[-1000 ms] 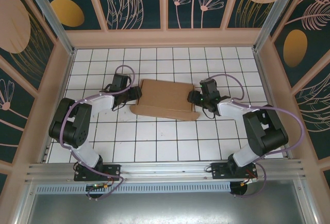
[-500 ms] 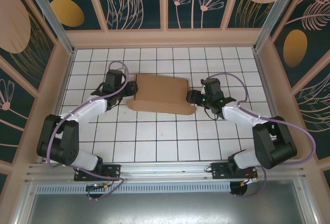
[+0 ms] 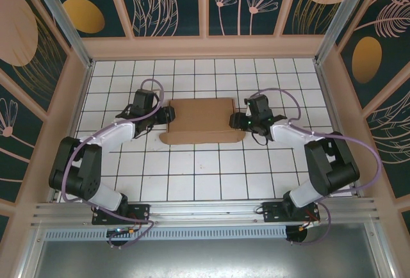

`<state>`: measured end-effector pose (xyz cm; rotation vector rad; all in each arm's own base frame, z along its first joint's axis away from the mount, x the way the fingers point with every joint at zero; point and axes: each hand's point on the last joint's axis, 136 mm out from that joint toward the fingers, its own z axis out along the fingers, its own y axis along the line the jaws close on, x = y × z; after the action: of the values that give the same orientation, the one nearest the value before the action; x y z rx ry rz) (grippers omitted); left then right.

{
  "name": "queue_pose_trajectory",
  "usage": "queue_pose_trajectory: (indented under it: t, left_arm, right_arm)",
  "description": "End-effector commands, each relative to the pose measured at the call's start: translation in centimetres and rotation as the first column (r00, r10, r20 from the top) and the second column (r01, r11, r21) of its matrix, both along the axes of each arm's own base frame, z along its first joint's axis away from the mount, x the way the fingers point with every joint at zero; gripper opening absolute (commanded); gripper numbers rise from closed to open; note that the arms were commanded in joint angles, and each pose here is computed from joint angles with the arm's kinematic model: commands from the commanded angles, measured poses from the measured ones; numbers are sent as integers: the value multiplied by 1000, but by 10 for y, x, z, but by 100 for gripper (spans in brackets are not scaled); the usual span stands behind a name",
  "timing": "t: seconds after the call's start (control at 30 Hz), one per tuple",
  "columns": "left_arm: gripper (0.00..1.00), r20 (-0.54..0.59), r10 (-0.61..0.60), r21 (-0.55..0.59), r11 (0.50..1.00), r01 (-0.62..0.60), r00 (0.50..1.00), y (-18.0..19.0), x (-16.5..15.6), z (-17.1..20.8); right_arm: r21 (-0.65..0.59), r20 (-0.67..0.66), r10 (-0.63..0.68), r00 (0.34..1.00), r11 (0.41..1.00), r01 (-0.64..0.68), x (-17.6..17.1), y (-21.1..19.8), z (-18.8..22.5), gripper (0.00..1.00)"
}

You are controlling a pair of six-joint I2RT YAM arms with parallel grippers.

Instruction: Fold the paper box

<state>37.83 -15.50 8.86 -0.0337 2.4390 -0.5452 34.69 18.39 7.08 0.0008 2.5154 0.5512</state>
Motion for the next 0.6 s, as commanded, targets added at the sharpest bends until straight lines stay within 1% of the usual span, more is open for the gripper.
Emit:
queue_pose_trajectory:
  t: [0.0, 0.07, 0.17, 0.2, 0.33, 0.5, 0.57]
  left_arm:
    - [55, -50, -2, -34, 999, 0, 999, -7, 8, -17]
    - [53, -73, 3, -51, 999, -7, 997, -10, 11, -24]
    - [49, -94, 15, -65, 998, -21, 995, -12, 14, -33]
    - [47, -130, 18, -69, 997, -27, 991, -13, 11, -46]
    - [43, -170, 3, -138, 990, -27, 985, -21, 2, -59]
    - [34, -166, -19, -218, 976, -18, 986, -30, -7, -50]
    - [35, -173, -11, -216, 976, -27, 985, -28, -9, -50]
  right_arm:
    - [-13, 0, 23, 1000, 1000, -23, 13, 1, -2, 63]
    - [22, -19, 42, 999, 999, -41, 14, 7, -7, 61]
    - [55, -64, 58, 996, 997, -55, 12, 15, -19, 55]
    - [64, -78, 65, 995, 996, -60, 10, 17, -22, 53]
    - [89, -96, 113, 989, 991, -104, -7, 33, -28, 44]
    - [142, -106, 205, 973, 972, -189, -37, 59, -24, 43]
    - [136, -105, 210, 972, 971, -195, -43, 61, -22, 43]
